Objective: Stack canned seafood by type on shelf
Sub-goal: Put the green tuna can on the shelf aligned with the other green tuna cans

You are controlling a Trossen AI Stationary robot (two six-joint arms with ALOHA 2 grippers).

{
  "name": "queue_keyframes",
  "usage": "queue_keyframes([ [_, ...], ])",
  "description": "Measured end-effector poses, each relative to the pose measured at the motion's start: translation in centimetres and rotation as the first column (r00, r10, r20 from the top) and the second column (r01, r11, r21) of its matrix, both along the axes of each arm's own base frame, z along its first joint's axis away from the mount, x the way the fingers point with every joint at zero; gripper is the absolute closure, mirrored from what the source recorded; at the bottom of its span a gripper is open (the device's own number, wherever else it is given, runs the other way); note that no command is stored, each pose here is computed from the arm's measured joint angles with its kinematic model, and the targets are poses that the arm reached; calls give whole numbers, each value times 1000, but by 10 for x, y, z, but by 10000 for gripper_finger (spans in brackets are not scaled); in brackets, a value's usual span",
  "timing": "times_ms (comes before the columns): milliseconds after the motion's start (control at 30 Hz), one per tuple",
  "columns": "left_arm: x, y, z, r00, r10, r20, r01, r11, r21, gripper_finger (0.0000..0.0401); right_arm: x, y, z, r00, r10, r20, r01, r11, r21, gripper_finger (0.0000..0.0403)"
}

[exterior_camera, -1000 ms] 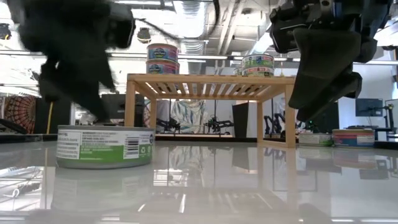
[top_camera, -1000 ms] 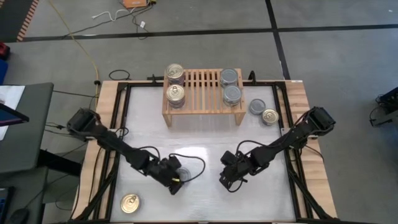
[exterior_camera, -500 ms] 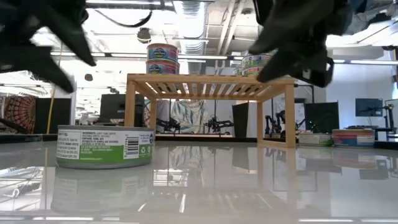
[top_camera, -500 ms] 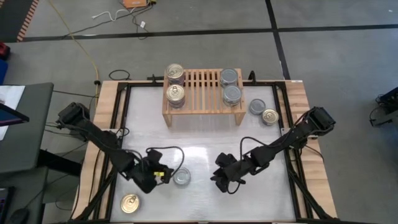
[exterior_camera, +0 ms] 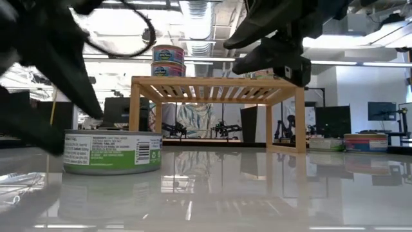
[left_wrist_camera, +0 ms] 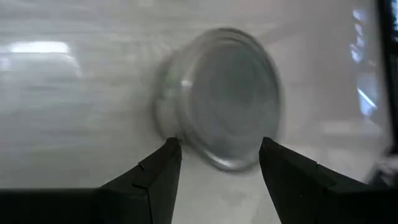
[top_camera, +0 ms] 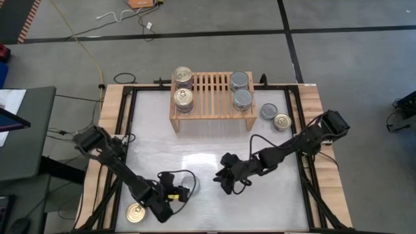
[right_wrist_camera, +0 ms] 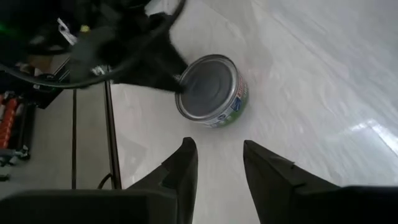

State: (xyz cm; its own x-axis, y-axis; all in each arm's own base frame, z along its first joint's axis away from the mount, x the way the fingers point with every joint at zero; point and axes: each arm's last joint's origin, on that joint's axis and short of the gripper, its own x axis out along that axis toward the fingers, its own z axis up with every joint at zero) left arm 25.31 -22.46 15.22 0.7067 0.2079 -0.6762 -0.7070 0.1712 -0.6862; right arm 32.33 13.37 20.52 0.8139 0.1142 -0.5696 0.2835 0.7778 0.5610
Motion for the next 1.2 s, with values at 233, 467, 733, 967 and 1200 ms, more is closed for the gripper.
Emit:
queue_keyframes([
  [233, 6, 33, -13, 979, 170, -109, -148, 971, 187, 193, -1, 1, -1, 1000, 13, -11, -13, 1000, 3, 260],
  [467, 33, 45, -1, 999, 7, -54, 25, 823, 568, 193, -9, 12, -5, 997, 52, -62, -53, 998, -17, 262],
  [733, 37, 47, -3, 995, -31, -94, 73, 870, 488, 193, -17, 18, -10, 989, 72, -126, -77, 996, -38, 262],
  [967, 30, 40, 3, 999, 32, -2, -28, 920, 391, 193, -10, 2, -10, 991, 8, -131, -11, 1000, -28, 262],
  [1200, 22, 38, 11, 996, 79, 38, -87, 931, 355, 193, 2, -27, -10, 988, -94, -124, 93, 996, -18, 260],
])
